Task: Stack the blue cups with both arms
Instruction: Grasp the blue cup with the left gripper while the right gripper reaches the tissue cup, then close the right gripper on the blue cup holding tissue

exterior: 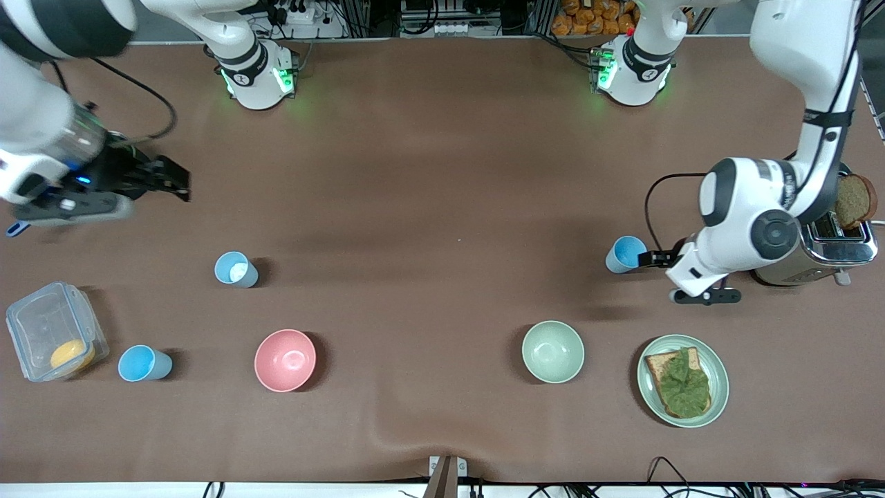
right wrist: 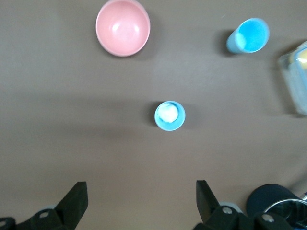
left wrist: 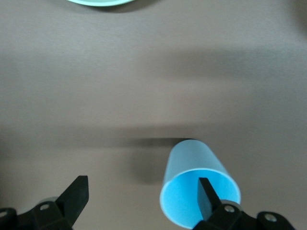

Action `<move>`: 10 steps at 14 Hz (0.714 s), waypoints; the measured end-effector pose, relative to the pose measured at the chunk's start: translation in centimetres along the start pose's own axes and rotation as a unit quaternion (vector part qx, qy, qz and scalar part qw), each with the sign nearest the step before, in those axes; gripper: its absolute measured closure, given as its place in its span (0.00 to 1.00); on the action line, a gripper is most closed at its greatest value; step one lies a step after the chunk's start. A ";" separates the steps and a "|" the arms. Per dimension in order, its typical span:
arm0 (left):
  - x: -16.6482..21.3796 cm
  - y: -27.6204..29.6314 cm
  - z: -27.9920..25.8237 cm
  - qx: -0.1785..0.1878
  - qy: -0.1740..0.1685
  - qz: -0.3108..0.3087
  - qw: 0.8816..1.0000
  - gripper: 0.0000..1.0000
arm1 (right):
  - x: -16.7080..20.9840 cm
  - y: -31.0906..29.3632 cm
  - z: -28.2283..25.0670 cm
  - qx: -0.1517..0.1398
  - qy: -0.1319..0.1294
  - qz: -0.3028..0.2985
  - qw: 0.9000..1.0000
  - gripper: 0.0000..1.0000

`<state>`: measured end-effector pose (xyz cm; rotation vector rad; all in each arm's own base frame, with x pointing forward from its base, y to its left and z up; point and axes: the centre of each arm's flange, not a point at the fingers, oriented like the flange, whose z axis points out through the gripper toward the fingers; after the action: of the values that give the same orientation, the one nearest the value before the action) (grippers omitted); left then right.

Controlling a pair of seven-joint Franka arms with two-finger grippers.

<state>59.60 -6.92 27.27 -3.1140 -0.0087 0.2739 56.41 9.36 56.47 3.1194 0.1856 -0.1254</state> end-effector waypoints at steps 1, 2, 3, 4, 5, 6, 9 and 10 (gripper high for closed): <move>0.0 0.5 0.0 0.001 0.001 -0.001 1.000 0.00 | 0.9 -0.1 2.0 0.000 -0.016 -0.001 1.000 0.00; 0.0 0.7 0.0 0.001 0.002 -0.003 1.000 0.00 | 1.9 -0.1 4.3 0.000 -0.030 0.000 1.000 0.00; 0.0 0.6 -0.1 0.001 0.003 -0.007 1.000 0.00 | 3.1 0.0 6.7 0.000 -0.041 0.000 0.999 0.00; 0.0 0.5 -0.2 0.001 0.003 -0.010 1.000 0.00 | 4.0 0.0 8.9 0.000 -0.048 0.000 0.999 0.00; 0.1 0.5 -0.2 0.001 0.003 -0.012 1.000 0.00 | 4.7 0.0 11.3 0.001 -0.051 0.000 0.999 0.00; 0.1 0.5 -0.2 0.001 0.003 -0.013 1.000 0.00 | 5.0 -0.1 13.7 0.001 -0.052 0.000 0.999 0.00; 0.0 0.6 -0.2 0.001 0.004 -0.015 1.000 0.00 | 4.4 -0.3 19.7 -0.002 -0.039 -0.003 0.999 0.00; 0.0 0.9 -0.2 0.001 0.003 -0.016 1.000 0.00 | 4.1 -0.2 21.4 -0.005 -0.029 -0.006 1.000 0.00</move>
<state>59.64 -7.81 27.45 -3.1098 -0.0596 0.2622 58.79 9.67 34.82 3.1005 0.2024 -0.2150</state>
